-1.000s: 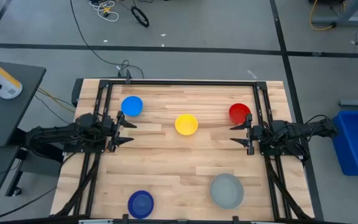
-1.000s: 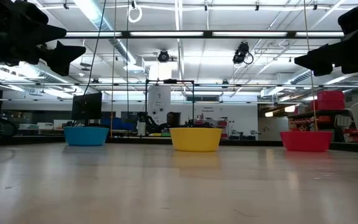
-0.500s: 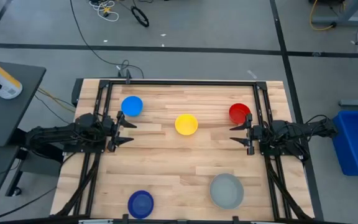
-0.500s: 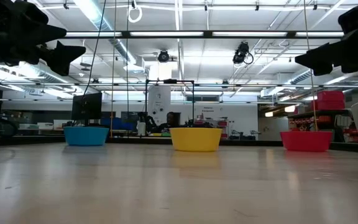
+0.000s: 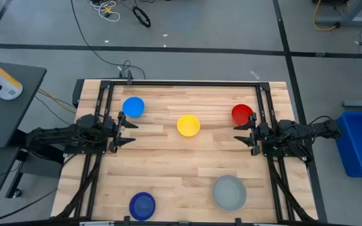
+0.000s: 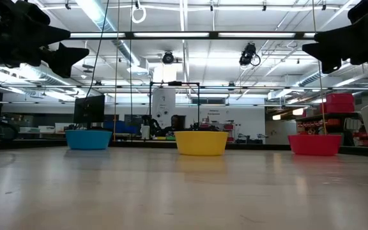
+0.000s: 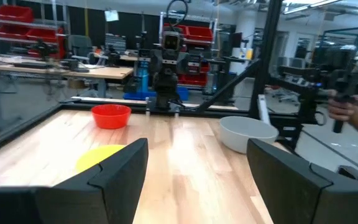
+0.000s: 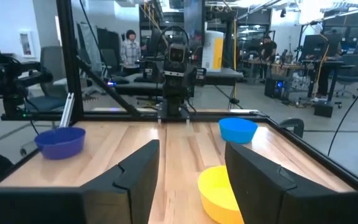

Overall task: Nest bowls inside each other
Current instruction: Stack the red bowl on the gray bowl

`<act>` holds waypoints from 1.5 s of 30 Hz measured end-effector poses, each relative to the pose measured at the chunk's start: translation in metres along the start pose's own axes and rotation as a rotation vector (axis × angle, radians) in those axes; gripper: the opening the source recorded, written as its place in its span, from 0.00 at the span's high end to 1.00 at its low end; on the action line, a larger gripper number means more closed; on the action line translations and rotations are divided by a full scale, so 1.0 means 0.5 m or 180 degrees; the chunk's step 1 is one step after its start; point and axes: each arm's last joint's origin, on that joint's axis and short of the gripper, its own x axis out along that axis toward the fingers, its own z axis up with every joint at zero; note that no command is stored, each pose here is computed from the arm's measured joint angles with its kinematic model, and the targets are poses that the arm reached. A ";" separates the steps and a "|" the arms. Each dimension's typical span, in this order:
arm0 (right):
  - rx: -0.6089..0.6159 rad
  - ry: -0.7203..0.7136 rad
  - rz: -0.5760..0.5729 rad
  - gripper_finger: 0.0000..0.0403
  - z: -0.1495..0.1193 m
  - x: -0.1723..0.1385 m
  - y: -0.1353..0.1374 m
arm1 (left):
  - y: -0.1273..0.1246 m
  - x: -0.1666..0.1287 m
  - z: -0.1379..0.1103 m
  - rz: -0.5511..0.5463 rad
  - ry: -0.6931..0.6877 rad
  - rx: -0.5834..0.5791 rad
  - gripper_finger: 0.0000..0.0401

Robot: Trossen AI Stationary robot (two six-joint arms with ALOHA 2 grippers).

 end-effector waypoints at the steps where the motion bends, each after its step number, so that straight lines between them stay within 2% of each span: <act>1: 0.0000 0.0001 0.0000 0.51 0.000 0.000 0.000 | 0.000 0.000 0.000 0.0018 -0.0003 0.0052 0.30; 5: 0.0010 -0.0052 -0.0002 0.49 0.003 0.000 0.000 | 0.002 0.000 0.000 0.0102 -0.0008 0.0262 0.30; 10: 0.0124 -0.0169 0.0001 0.47 0.010 0.000 0.000 | 0.005 0.000 0.001 0.0288 -0.0023 0.0158 0.30; 16: 0.0656 -0.0049 -0.0083 0.46 0.002 0.000 -0.002 | 0.016 -0.002 0.002 0.0911 -0.0080 0.0126 0.30; 23: 0.0669 -0.0053 -0.0283 0.48 0.002 0.000 -0.005 | 0.024 -0.005 0.002 0.1377 -0.0109 0.0096 0.30; 28: 0.0668 -0.0051 -0.0284 0.52 0.002 0.000 -0.005 | 0.024 -0.005 0.001 0.1378 -0.0092 0.0087 0.30; 33: 0.0591 0.0048 -0.0289 0.55 -0.004 0.001 -0.005 | 0.020 -0.003 -0.002 0.1097 -0.0020 0.0129 0.30; 41: 0.1030 0.0942 -0.0622 0.57 -0.059 0.021 -0.006 | 0.021 -0.004 -0.001 0.1165 0.0003 0.0379 0.30; 45: 0.0956 0.1382 -0.1074 0.54 -0.091 0.034 -0.016 | 0.021 -0.004 0.001 0.1168 -0.0024 0.0462 0.30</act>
